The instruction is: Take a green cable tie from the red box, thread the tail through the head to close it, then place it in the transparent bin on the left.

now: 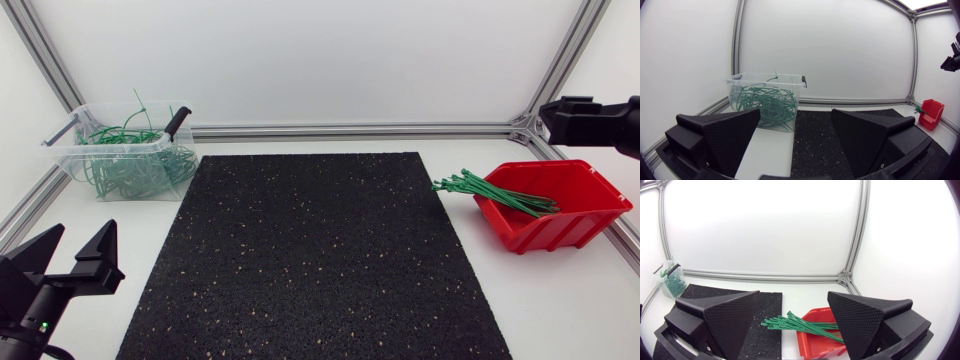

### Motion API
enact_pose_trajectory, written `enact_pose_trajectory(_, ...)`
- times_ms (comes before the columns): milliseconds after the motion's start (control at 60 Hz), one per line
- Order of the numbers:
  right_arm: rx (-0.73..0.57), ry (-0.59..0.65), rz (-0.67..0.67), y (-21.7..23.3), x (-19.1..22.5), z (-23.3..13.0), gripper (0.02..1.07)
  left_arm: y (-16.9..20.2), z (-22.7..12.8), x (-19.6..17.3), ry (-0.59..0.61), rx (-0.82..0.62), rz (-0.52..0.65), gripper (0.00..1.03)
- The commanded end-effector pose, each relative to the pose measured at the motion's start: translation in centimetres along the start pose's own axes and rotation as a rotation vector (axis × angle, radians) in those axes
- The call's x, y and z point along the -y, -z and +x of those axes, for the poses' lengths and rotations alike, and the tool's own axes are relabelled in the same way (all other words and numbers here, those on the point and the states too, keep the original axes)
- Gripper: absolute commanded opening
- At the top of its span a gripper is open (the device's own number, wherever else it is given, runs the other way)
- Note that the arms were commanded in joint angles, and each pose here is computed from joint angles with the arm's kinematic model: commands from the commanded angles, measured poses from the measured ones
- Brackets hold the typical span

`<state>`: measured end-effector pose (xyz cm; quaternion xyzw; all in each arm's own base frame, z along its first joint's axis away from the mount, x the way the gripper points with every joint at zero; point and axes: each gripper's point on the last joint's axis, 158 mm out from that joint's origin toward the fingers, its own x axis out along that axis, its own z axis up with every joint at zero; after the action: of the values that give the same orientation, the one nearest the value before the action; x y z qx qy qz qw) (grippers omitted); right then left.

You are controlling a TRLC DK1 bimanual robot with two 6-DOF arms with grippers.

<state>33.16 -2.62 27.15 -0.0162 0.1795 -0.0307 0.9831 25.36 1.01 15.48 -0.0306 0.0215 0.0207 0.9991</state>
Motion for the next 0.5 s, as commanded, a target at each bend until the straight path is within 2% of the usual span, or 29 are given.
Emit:
enact_pose_trajectory(0, -0.051, -0.018, 0.002, -0.5, -0.1, 1.0, 0.99, 2.3, 0.2, -0.1, -0.002, -0.051, -0.022, 0.99)
enact_pose_trajectory(100, -0.079, -0.073, 0.007, -0.5, -0.7, 2.1, 0.99, 2.3, 0.2, -0.1, -0.002, -0.051, -0.021, 0.99)
enact_pose_trajectory(233, -0.122, -0.224, 0.072, -0.2, -1.4, 4.0, 0.99, 2.2, 0.2, -0.1, -0.002, -0.050, -0.022, 0.99)
enact_pose_trajectory(317, -0.161, -0.233, 0.101, 0.1, -0.4, 5.7, 0.99, 2.3, 0.2, -0.1, -0.002, -0.051, -0.021, 0.99)
enact_pose_trajectory(483, -0.265, -0.272, -0.087, 1.4, 0.2, 8.1, 0.99, 2.3, 0.2, -0.1, 0.000, -0.051, -0.021, 0.99)
